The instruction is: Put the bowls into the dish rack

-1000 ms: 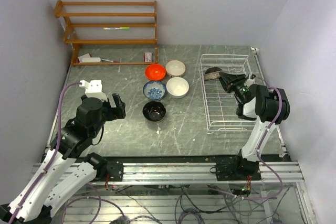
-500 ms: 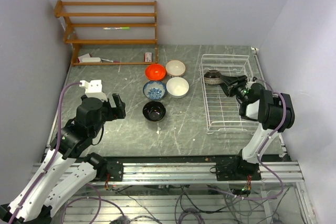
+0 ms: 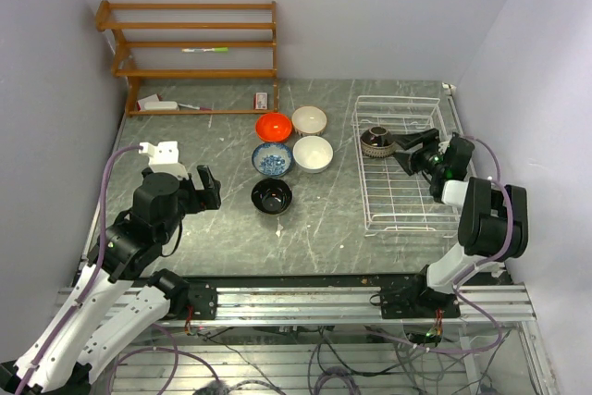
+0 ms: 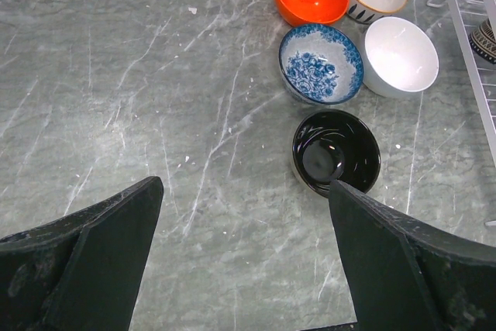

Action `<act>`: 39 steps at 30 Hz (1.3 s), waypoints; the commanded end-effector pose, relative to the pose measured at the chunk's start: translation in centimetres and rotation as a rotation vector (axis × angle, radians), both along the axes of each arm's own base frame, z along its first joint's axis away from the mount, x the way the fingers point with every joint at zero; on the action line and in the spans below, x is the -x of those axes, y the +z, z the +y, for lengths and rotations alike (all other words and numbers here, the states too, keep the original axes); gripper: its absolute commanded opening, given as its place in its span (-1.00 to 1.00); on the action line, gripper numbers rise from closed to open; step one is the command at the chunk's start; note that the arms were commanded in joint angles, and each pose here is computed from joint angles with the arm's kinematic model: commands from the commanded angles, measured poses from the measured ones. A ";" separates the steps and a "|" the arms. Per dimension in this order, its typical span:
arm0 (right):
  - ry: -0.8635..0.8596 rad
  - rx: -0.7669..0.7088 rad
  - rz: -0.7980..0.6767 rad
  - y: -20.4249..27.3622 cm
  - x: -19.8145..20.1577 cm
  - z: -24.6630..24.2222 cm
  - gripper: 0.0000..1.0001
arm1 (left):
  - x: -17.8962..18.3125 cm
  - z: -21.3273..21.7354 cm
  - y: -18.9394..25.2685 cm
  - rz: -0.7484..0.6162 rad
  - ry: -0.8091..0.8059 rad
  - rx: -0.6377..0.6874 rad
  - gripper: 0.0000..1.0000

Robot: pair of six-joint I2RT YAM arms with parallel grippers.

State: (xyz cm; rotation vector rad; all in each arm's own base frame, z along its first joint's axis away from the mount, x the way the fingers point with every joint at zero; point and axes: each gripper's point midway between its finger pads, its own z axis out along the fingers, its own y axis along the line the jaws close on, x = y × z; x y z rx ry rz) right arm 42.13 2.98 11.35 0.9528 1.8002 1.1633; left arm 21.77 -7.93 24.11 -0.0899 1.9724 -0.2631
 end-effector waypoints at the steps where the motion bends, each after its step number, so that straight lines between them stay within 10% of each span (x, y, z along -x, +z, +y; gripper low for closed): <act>1: 0.004 0.078 0.045 -0.5 0.6 -0.6 0.38 | 0.0 -0.4 0.6 -0.022 -0.014 0.021 0.98; 15: -0.056 0.419 0.056 3.3 2.1 -3.3 0.43 | 0.0 -0.6 0.5 -0.023 -0.026 0.024 0.98; 39: 0.222 1.111 0.284 -0.6 -6.3 2.8 0.50 | 0.0 -0.8 0.5 -0.019 -0.039 0.025 0.98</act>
